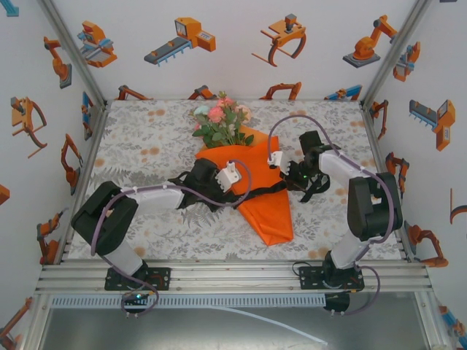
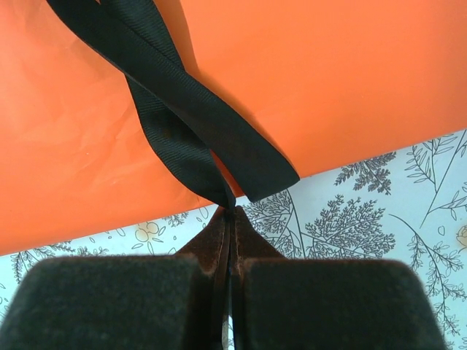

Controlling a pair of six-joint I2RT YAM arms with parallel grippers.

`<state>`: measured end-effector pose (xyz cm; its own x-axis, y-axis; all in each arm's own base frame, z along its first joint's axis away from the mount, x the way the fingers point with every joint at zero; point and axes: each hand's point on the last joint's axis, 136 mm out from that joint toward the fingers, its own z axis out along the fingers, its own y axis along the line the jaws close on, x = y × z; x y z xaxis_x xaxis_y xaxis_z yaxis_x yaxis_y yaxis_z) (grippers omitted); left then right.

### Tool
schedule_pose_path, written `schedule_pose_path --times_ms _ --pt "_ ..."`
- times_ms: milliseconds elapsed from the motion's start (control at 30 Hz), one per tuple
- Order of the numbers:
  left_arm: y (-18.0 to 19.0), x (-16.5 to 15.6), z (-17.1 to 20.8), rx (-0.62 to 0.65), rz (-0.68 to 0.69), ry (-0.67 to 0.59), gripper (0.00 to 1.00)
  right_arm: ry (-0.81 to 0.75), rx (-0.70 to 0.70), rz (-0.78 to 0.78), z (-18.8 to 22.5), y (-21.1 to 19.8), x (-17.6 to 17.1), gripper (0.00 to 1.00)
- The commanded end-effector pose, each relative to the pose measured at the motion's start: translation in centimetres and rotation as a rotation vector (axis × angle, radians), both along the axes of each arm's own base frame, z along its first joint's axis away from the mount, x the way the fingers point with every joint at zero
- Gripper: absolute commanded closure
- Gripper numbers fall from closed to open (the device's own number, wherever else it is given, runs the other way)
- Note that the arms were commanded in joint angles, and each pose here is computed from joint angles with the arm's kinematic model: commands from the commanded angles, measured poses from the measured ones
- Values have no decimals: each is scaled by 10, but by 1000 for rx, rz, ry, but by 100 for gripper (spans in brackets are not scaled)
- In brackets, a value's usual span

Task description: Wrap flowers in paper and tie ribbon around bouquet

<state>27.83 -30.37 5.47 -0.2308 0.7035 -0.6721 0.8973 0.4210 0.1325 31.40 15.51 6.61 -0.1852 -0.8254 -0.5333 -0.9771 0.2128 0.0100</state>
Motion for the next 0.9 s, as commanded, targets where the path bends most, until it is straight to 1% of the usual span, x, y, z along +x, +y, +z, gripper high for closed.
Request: schedule_pose_path --times_ms 0,67,100,200,233,300,333,367,400,433,467,500,567,600,633,700,800,833,867 --pt "-10 -6 -8 -11 -50 31 43 -20 38 25 15 8 0 100" --pt "-8 -5 -13 1 -43 33 50 -22 40 26 17 9 1 100" --pt "-7 -5 -15 9 -39 34 57 -24 41 26 17 9 1 100" --pt "-4 -3 -20 28 -27 27 93 -48 40 6 18 10 4 100" --pt "-3 -1 -20 35 -14 26 100 -57 47 -6 20 11 5 100" --pt "3 3 -15 37 24 9 100 -86 63 -80 26 10 15 100" --pt "8 7 -8 27 63 -10 100 -119 71 -188 32 7 29 100" --pt "15 11 -1 9 110 -21 100 -146 79 -314 37 2 45 100" --pt "24 16 5 -7 172 -29 100 -190 85 -478 45 -9 66 100" --pt "37 24 11 -24 265 -31 100 -220 94 -689 53 -26 86 100" --pt "53 31 16 -46 371 -19 100 -241 105 -867 59 -42 98 100" --pt "66 36 19 -74 468 2 100 -243 131 -968 64 -50 104 100" --pt "95 38 17 -153 676 128 100 -228 221 -1115 67 -56 108 100" --pt "111 37 11 -184 791 224 100 -219 271 -1188 62 -60 107 100" --pt "131 35 3 -190 924 313 100 -214 315 -1262 59 -66 107 100" --pt "154 25 -9 -185 1068 431 100 -196 369 -1414 48 -84 106 100" --pt "190 12 -18 -133 1259 401 100 -119 407 -1596 29 -111 105 100" --pt "204 7 -20 -116 1319 385 100 -98 380 -1680 21 -125 105 100" --pt "215 3 -20 -110 1371 366 100 -78 342 -1732 15 -134 103 100"
